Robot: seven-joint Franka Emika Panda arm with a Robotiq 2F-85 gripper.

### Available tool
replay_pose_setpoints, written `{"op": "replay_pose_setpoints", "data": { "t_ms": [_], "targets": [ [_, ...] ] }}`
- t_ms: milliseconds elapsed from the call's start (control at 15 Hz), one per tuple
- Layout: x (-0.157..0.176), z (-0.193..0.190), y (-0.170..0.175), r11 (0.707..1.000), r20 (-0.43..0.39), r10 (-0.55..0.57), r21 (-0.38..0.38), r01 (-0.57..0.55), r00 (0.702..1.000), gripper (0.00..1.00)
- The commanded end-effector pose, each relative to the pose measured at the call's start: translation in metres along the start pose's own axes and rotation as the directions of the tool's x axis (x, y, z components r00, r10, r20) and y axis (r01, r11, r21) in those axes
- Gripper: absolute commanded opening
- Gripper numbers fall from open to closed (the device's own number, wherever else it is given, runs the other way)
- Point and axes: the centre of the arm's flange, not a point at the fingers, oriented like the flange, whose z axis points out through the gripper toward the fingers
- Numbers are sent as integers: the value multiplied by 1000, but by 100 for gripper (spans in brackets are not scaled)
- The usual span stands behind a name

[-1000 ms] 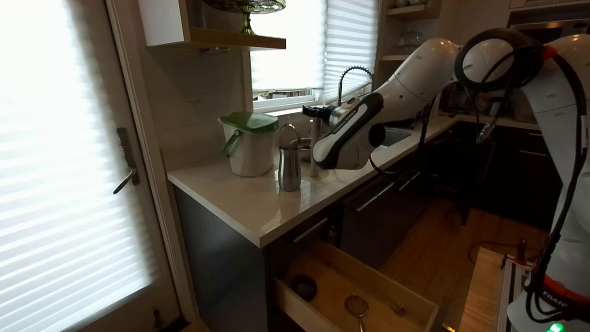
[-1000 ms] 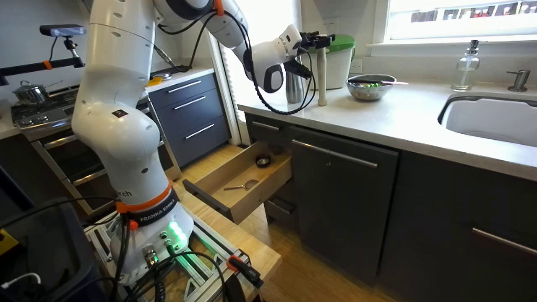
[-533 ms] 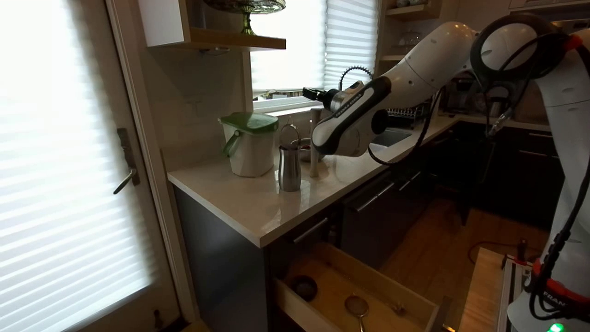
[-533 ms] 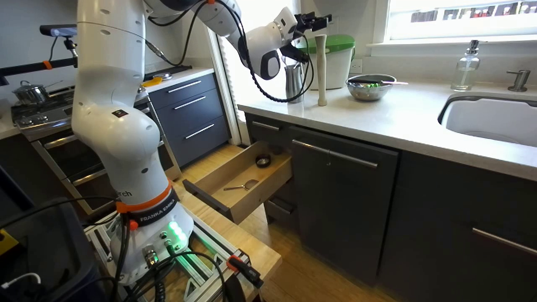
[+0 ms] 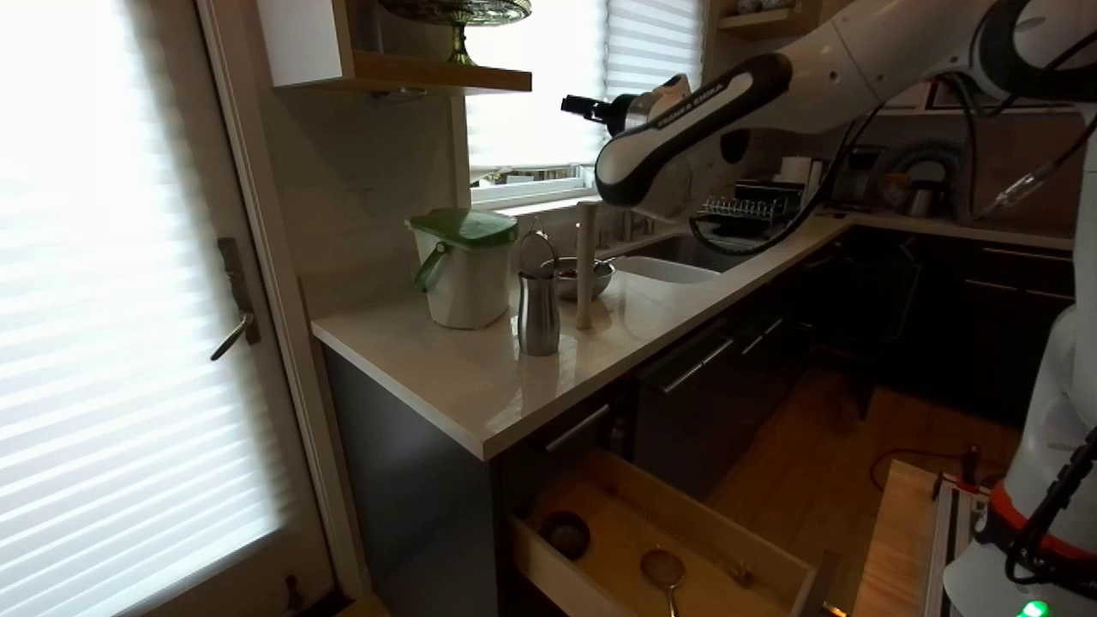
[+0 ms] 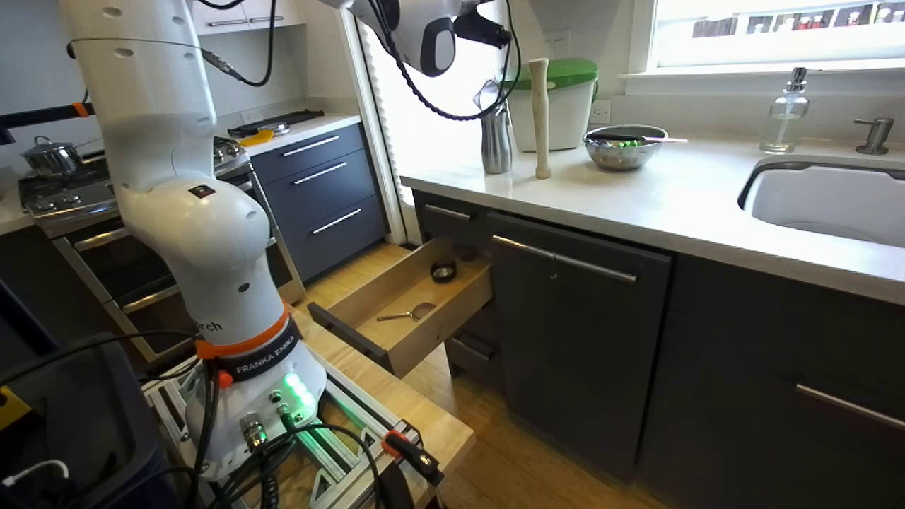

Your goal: Put the roller upright

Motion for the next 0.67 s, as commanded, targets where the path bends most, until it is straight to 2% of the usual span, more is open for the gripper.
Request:
{"op": "replay_pose_setpoints", "data": {
  "t_ms": [0,133,267,400,600],
  "targets": [
    [67,-31,-11,994,163,-98,59,90,982,100],
    [93,-46,-12,982,217,-187,71,176,958,100],
    [112,-64,-4,961,235,-277,55,271,932,100],
    [118,-83,16,932,250,-359,39,361,900,100],
    [113,-115,34,873,307,-471,28,487,827,100]
  ]
}}
